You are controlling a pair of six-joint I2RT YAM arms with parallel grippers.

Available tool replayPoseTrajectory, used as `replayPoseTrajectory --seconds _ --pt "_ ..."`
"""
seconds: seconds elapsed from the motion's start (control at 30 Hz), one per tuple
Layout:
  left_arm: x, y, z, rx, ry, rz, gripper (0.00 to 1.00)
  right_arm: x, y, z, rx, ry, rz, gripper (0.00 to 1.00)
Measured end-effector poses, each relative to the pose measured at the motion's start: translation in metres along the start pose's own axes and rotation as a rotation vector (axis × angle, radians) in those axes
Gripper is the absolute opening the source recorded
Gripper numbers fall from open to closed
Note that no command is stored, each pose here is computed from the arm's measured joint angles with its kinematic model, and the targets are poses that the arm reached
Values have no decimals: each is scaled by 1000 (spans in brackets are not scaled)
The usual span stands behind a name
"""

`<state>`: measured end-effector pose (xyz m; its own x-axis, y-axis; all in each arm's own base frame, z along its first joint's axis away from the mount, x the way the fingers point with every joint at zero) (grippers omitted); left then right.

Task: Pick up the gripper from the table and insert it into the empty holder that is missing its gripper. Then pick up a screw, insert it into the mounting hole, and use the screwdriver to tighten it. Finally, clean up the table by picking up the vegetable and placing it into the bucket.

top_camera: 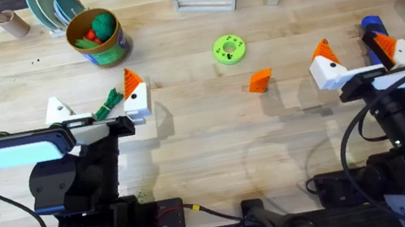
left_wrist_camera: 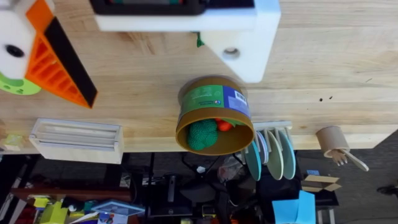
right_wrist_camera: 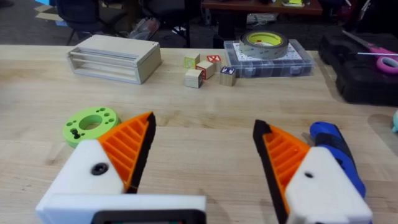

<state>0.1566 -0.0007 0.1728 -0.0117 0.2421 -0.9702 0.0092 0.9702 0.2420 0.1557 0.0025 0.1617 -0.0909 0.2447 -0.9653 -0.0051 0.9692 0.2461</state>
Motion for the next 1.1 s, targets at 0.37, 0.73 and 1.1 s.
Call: replayPoseTrajectory --seconds 0.37,0.73,1.1 --pt "0 0 0 0 0 0 994 0 0 0 1 4 0 994" --pt "1 0 -1 7 34 0 993 -2 1 -3 10 38 40 992" --pt "-64 23 -23 -46 180 14 993 -63 16 -15 41 151 47 993"
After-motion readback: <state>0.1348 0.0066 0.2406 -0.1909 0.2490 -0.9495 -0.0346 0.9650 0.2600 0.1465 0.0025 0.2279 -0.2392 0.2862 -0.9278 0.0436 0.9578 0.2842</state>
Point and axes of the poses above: each hand's point on the last joint's axis, 136 mm out from that joint toward the fingers, its own z axis out along the fingers, its own y axis along the line the jaws close on, x = y × z, the point moved 9 cm from there along -z, back along the fingers, and after that the axes turned 14 degrees about z, right-handed, at the moved point
